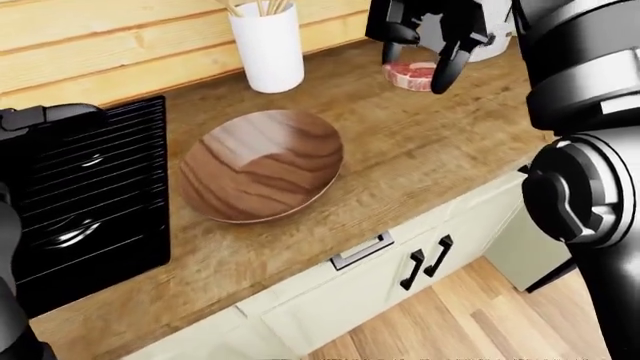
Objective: Pick the lamb chop from the pan and place it in the bowl.
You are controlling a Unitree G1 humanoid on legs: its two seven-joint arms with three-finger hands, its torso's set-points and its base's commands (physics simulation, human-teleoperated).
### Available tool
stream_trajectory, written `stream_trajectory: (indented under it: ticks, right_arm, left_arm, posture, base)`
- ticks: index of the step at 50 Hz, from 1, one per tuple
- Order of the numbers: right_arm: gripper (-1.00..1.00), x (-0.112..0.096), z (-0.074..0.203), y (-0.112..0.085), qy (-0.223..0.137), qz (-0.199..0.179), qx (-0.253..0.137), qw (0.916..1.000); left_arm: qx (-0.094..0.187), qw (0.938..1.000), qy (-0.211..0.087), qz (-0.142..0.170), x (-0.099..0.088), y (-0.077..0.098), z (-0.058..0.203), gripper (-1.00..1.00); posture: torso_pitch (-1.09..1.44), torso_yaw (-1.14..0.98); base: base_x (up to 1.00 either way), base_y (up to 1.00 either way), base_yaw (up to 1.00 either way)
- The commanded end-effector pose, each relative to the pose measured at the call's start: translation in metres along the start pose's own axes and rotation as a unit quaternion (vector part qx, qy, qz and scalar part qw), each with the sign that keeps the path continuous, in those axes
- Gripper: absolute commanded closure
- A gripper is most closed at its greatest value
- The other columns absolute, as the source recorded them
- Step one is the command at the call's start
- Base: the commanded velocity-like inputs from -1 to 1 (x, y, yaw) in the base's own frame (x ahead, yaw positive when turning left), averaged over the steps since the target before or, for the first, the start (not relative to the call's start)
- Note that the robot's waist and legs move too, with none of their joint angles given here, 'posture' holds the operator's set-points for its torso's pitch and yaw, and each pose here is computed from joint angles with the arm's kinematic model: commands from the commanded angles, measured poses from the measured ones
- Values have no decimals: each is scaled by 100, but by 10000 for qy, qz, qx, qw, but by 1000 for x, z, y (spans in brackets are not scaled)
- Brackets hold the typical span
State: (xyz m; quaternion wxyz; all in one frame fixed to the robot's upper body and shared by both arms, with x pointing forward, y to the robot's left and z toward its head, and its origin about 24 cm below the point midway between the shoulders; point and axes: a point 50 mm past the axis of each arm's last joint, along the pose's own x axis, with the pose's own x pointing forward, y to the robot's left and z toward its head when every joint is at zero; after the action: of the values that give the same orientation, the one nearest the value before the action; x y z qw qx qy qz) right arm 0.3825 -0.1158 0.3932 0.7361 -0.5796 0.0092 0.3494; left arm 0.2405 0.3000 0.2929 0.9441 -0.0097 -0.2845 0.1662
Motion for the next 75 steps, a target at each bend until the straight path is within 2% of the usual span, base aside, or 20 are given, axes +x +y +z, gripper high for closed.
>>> stream_trajectory:
  ticks: [1, 2, 3, 4, 5, 8, 9, 11, 12, 15, 23, 61, 75]
  right_arm:
    - [100, -21, 20, -20, -287, -676, -339, 9967]
    - [100, -21, 21, -21, -349, -785, -386, 9956]
    - [100, -21, 21, -21, -403, -849, -607, 9937]
    - [100, -20, 22, -21, -482, -925, -600, 9927]
    - [100, -19, 21, -21, -501, -1097, -839, 9891]
    - [100, -18, 24, -23, -617, -1356, -841, 9853]
    - [100, -19, 25, -23, -682, -1452, -994, 9820]
    - [100, -18, 22, -23, -570, -1534, -1066, 9807]
    - [100, -17, 20, -23, -525, -1520, -1005, 9819]
    - [100, -19, 24, -25, -701, -1498, -567, 9846]
    - [100, -16, 23, -24, -676, -1488, -447, 9855]
    - [100, -15, 26, -23, -728, -1348, -425, 9873]
    - [100, -16, 31, -22, -822, -1315, -656, 9857]
  left_arm:
    - [39, 9993, -377, -5, 1, 0, 16, -100]
    - [40, 9993, -376, -5, 2, 0, 15, -100]
    - [40, 9993, -377, -7, 2, 0, 16, -100]
    - [40, 9993, -378, -7, 2, 0, 16, -100]
    - [40, 9993, -379, 0, 2, 1, 16, -100]
    - [45, 9993, -373, -7, 1, 0, 15, -100]
    - [46, 9993, -373, -2, 1, 1, 15, -100]
    - [47, 9993, -372, -5, 1, 1, 15, -100]
    - [48, 9993, -369, -5, 1, 1, 15, -100]
    - [46, 9993, -367, -9, 1, 0, 14, -100]
    - [25, 9993, -373, -16, 2, 0, 15, -100]
    - [17, 9994, -354, -26, 1, 0, 16, -100]
    - [17, 9994, -354, -30, 0, 1, 16, -100]
  posture:
    - [0, 0]
    - [0, 0]
    - [0, 0]
    - [0, 0]
    - [0, 0]
    - [0, 0]
    - [0, 0]
    - [0, 0]
    - [0, 0]
    - [0, 0]
    - [0, 0]
    - [0, 0]
    - [0, 0]
  base:
    - [0, 0, 0]
    - [0, 0, 0]
    - [0, 0, 0]
    - [0, 0, 0]
    - [0, 0, 0]
    - [0, 0, 0]
    - [0, 0, 0]
    - [0, 0, 0]
    - [0, 0, 0]
    - [0, 0, 0]
    - [0, 0, 0]
    - [0, 0, 45]
    - [0, 0, 0]
